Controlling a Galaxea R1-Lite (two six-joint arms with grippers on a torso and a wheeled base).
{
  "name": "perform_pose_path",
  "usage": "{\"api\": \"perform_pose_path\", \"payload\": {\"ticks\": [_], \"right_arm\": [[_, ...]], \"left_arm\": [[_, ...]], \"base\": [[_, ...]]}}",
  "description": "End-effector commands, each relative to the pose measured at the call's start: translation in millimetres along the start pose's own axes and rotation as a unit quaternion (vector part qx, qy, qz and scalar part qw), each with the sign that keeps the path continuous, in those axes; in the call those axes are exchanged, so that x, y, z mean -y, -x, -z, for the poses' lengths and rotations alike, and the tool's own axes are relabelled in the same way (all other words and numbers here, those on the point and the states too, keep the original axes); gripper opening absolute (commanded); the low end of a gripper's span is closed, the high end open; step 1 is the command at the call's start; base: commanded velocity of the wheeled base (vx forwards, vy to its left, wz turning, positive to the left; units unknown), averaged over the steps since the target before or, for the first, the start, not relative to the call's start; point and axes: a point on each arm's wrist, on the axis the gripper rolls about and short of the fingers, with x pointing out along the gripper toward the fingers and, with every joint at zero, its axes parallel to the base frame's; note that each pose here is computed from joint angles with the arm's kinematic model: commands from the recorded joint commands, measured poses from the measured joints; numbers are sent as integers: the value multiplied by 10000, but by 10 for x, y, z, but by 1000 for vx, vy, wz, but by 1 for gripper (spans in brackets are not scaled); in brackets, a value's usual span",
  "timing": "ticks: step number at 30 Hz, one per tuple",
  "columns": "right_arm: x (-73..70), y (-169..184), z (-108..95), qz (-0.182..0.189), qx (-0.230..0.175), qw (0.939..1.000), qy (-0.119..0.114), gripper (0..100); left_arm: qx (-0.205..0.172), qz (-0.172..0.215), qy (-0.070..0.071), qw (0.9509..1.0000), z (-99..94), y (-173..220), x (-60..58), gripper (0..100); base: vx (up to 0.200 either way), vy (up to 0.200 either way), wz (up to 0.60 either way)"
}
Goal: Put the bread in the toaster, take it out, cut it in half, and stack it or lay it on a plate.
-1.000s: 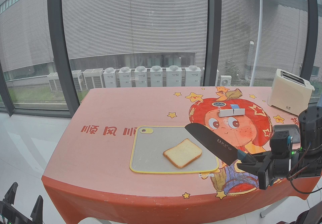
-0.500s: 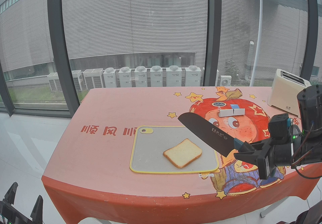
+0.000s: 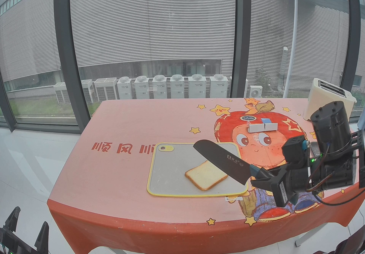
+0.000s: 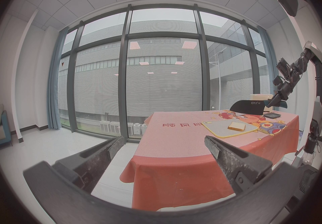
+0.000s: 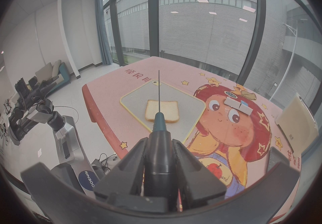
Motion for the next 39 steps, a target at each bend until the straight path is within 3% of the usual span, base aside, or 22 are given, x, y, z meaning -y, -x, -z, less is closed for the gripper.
{"api": "perform_pose_path", "payload": {"ticks": [1, 15, 30, 39], "right_arm": [[-20, -221, 31, -6, -243, 9997, 0, 0], [-22, -346, 16, 1, -327, 9995, -2, 0], [44, -501, 15, 188, -282, 9994, -86, 0], [10, -519, 29, 152, -319, 9994, -42, 0]], "left_arm": [[-89, 15, -19, 10000, 49, -13, 0, 100], [-72, 123, -102, 9998, 46, -13, 5, 100], [-64, 131, -110, 9998, 44, -13, 5, 100], [-64, 123, -110, 9998, 44, -13, 5, 100]], "base": [[0, 0, 0], [0, 0, 0], [0, 0, 0], [0, 0, 0]]}}
